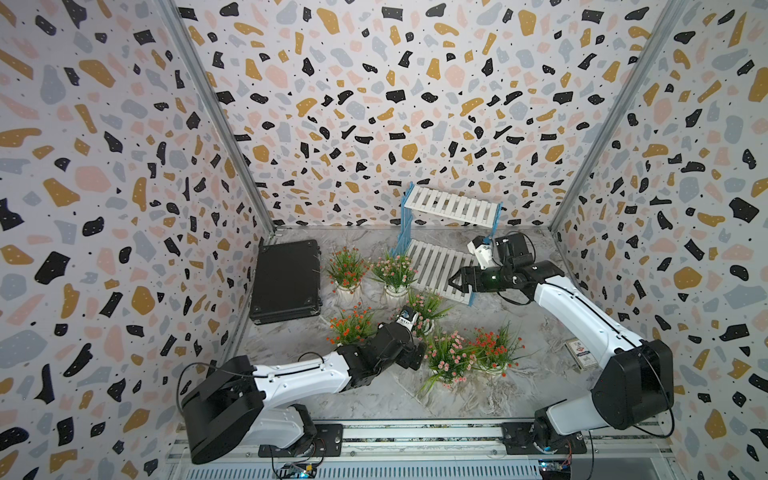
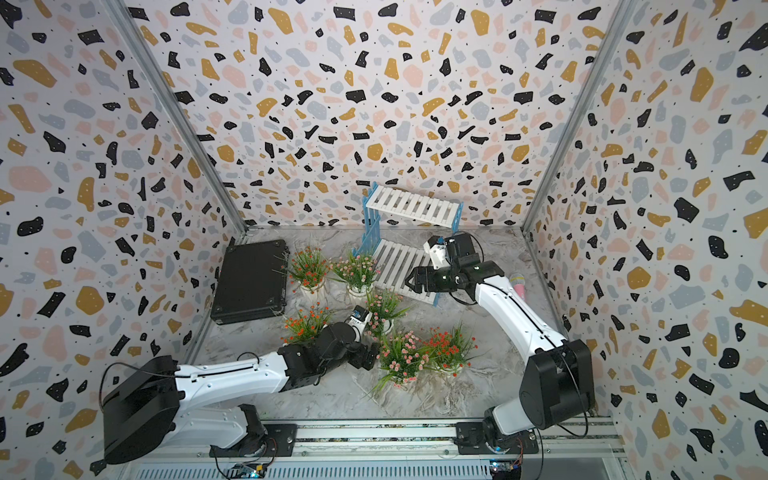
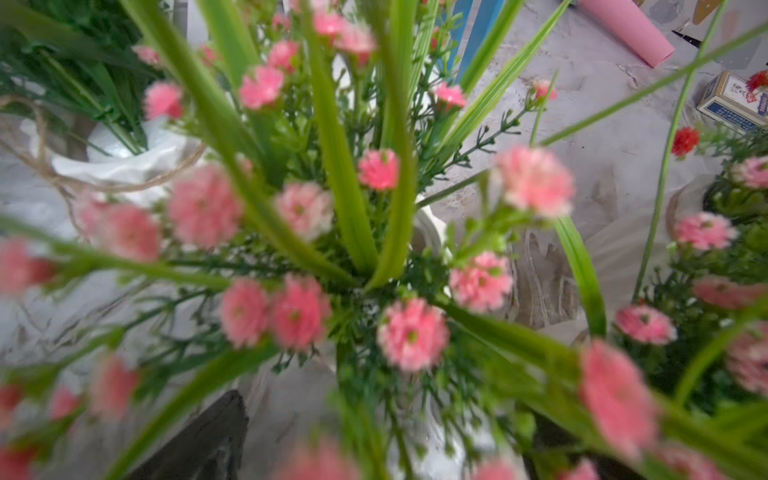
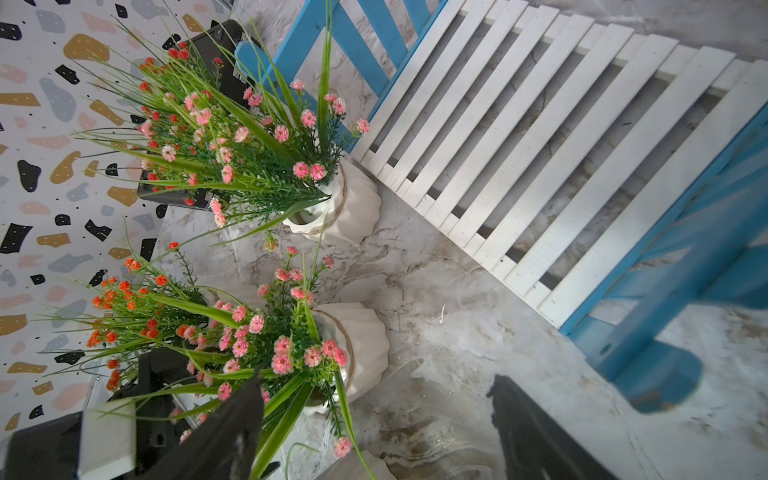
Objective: Place the baby's breath potted plants on the rack by color
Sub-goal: Pick up the baby's breath potted plant from the center of the board.
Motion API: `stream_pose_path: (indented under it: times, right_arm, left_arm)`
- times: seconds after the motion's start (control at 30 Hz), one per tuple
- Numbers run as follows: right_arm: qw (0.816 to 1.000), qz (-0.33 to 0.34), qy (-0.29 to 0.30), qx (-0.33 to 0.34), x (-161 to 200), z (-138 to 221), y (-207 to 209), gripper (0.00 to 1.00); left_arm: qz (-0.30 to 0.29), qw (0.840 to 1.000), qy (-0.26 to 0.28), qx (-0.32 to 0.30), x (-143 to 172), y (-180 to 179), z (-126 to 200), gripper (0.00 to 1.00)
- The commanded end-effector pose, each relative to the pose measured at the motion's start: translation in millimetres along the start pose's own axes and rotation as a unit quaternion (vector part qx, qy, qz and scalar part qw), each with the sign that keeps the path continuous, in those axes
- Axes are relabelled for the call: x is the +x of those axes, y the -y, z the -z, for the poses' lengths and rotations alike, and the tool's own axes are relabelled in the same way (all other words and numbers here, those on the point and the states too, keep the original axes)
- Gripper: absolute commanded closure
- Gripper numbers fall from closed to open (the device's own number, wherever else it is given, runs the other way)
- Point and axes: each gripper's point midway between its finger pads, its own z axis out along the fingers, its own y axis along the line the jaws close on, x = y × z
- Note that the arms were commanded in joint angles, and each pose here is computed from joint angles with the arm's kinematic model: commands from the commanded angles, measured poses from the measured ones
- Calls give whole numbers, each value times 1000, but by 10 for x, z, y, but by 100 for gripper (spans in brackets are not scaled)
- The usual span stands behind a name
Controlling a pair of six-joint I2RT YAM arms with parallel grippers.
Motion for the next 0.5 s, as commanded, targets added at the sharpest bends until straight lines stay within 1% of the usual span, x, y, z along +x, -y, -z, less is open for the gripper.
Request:
stream_pose_path:
  times: [0.0,0.13,0.3,0.47]
  right_arm:
    - [1000,9,19,-17,-84,185,-157,11]
    - [999,11,21,-23,-70,198,-180,9]
    - [999,20,30,-21,-56,249,-187,8]
    - [999,24,30,-21,-22,266,-191,7]
  left_arm:
    - [-10,999,51,11,-218,95,-116,1]
    - [-20,999,46,-3,-224,79,-274,1]
    - [-12,998,55,-30,-236,-50,-425,1]
    - [-3,997,68,-40,-251,-141,-506,1]
